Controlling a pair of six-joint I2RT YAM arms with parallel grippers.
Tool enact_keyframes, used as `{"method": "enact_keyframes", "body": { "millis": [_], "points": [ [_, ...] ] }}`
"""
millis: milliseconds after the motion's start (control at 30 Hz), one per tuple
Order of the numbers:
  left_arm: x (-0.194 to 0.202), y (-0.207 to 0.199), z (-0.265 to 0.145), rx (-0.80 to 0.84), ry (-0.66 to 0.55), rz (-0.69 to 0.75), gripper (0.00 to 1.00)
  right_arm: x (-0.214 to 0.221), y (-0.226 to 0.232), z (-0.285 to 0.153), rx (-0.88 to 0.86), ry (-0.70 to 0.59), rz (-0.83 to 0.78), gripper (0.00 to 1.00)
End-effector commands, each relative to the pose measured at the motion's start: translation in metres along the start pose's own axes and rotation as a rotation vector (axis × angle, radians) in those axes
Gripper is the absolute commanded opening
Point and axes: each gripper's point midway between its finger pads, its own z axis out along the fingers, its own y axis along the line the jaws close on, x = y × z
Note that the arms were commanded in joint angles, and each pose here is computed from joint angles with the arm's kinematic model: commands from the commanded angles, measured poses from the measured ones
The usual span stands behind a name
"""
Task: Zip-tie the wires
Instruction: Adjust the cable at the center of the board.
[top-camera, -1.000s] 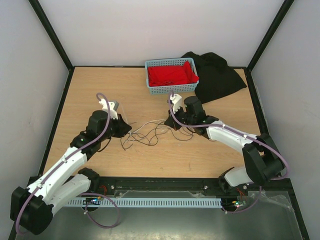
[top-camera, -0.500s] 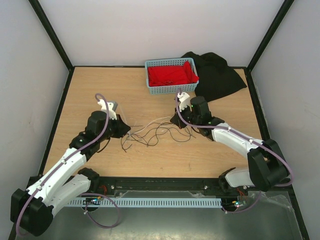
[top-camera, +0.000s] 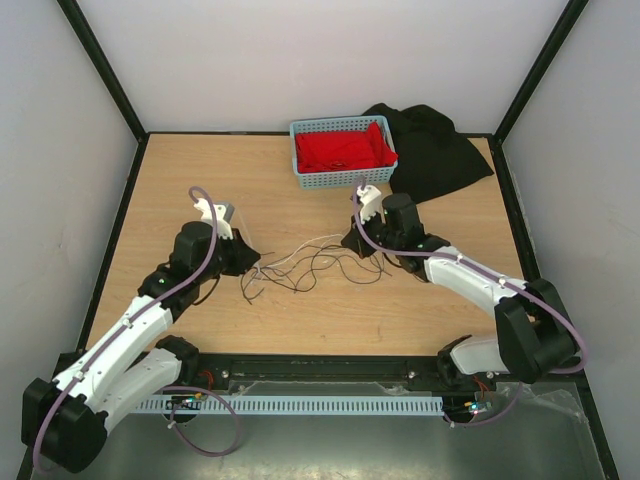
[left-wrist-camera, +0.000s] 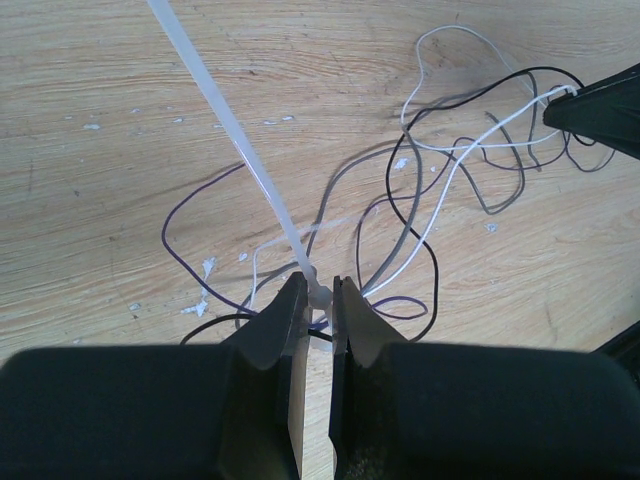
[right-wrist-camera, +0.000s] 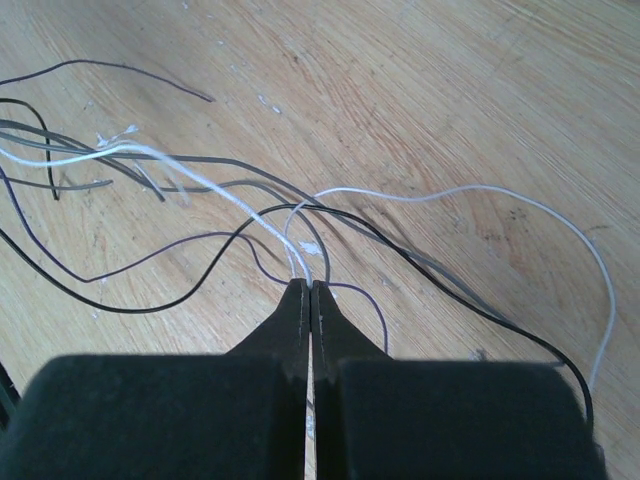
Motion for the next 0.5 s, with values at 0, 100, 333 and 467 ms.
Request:
{"method": "enact_keyframes", "body": {
  "millis": [0,100,333,467],
  "points": [
    [-0.004,0.003,-0.003,-0.010,-0.017,0.005,0.00,-0.009,-0.013,-0.011,0.026,-0.048,0.063,0.00],
    [-0.005,0.004,-0.004,-0.013,-0.021,0.004,0.00,-0.008,-0.019,-0.015,0.025,-0.056,0.091,0.00],
    [-0.006,0.005,-0.004,-0.013,-0.020,0.002,0.00,-0.006,-0.013,-0.013,-0.027,-0.048,0.082,0.00],
    [-0.007,0.005,-0.004,-0.013,-0.021,0.001,0.00,-0.005,-0.012,-0.012,-0.040,-0.044,0.079,0.00]
  ]
}}
